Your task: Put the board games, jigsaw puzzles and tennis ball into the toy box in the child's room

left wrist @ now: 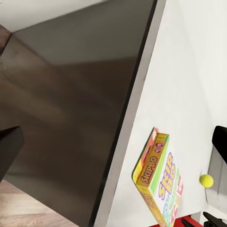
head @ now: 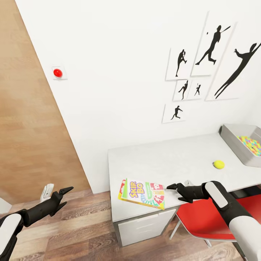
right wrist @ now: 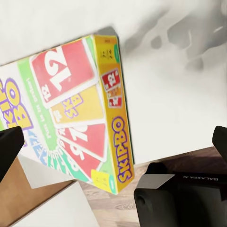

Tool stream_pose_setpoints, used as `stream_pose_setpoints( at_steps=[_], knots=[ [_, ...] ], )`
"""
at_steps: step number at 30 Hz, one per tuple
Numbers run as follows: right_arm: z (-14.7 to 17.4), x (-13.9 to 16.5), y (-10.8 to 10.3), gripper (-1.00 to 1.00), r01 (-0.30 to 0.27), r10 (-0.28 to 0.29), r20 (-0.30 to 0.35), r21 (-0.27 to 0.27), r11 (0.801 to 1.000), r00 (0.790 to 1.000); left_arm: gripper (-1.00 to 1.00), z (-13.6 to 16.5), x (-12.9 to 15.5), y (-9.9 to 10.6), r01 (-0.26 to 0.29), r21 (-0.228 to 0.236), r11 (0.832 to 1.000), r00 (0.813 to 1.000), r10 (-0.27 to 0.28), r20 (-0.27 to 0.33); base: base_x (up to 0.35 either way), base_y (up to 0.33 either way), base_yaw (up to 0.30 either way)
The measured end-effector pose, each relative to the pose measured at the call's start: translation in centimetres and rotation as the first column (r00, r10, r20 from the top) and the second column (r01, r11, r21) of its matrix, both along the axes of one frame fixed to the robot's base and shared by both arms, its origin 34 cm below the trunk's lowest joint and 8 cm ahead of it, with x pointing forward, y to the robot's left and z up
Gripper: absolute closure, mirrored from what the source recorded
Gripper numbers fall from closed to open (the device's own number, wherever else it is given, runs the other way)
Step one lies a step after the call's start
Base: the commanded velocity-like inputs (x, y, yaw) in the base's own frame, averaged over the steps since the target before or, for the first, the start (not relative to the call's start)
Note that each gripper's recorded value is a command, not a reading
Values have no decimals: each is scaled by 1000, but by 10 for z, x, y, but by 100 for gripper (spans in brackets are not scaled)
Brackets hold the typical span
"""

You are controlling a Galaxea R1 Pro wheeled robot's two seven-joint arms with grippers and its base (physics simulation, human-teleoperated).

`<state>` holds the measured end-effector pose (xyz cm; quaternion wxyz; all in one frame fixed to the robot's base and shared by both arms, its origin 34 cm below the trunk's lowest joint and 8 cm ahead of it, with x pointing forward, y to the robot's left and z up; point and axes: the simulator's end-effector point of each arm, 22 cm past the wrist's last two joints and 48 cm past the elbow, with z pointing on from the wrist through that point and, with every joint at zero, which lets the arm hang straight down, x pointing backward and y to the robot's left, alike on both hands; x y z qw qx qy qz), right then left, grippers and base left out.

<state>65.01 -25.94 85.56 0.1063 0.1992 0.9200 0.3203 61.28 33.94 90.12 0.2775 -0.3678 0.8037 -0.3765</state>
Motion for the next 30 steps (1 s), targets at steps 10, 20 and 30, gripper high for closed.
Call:
stream_pose_setpoints(
  at_steps=[10, 20, 30],
  knots=[
    [-6, -1, 0, -100, 1, -1, -11, 0, 1000, 1000, -100, -7, -1, 0, 0, 0, 1000, 1000, 0, -13, 0, 0, 0],
    [-15, -3, 1, -100, -1, 1, -26, 0, 1000, 1000, -100, -14, -3, 0, 0, 0, 1000, 1000, 0, -28, 0, 0, 0],
    [-18, -5, 1, -100, -2, 2, -33, 0, 1000, 999, -100, -18, -4, 0, 0, 0, 1000, 999, 0, -35, 0, 0, 3]
  ],
)
